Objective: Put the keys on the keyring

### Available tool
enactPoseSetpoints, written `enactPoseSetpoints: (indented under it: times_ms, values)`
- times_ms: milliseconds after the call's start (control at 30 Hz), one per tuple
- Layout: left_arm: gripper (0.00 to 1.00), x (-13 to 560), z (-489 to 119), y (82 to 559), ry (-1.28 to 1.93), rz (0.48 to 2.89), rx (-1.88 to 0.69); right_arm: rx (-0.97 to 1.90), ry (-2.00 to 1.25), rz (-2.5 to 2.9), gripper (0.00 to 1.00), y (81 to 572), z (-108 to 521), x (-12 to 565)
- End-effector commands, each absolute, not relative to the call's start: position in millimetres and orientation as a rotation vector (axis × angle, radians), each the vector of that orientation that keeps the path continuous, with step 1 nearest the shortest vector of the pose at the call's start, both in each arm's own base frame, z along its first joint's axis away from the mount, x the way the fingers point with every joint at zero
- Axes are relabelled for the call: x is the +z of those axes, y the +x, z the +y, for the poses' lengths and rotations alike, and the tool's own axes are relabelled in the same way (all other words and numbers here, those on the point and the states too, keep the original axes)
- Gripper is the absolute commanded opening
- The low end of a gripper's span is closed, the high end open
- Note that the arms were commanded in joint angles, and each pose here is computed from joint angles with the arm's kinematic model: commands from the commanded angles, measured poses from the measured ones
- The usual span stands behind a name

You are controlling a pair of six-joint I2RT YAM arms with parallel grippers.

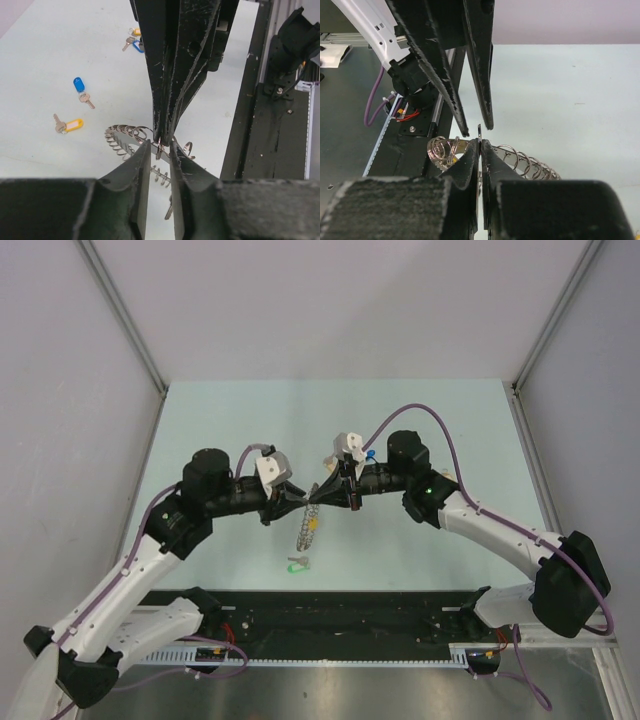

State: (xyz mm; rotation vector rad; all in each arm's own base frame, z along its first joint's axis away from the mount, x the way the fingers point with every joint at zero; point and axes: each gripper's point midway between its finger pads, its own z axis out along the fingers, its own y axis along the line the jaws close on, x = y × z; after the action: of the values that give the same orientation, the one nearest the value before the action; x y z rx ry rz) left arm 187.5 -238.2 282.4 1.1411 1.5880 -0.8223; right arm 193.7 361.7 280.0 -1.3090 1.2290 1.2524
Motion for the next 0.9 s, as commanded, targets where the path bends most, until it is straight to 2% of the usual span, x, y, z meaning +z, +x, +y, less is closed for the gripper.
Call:
enactPoseSetpoints:
  times_ms: [0, 133, 267, 500, 767, 867]
  values:
    - [0.29, 301, -234, 190, 1.072, 1.466, -0.788, 1.227, -1.297, 1.134, 0.0, 194, 358, 312]
    - [0.4, 294, -231, 189, 1.058, 1.461, -0.804, 1.221, -1.297, 1.131, 0.0, 193, 356, 315]
    - [0.43, 284, -230, 189, 1.068, 1.47, -0.809, 1.218, -1.296, 1.133, 0.0, 193, 356, 315]
    - [0.29, 281, -233, 194, 1.087, 1.487, -0.805, 1.221, -1.302, 1.125, 0.0, 191, 357, 315]
    - [0.21, 284, -238, 195, 1.111, 1.484, -0.818, 1.224, -1.311, 1.118, 0.0, 188, 359, 315]
    - [0.21, 283, -239, 194, 1.121, 1.482, -0.831, 1.228, -1.315, 1.113, 0.0, 187, 360, 315]
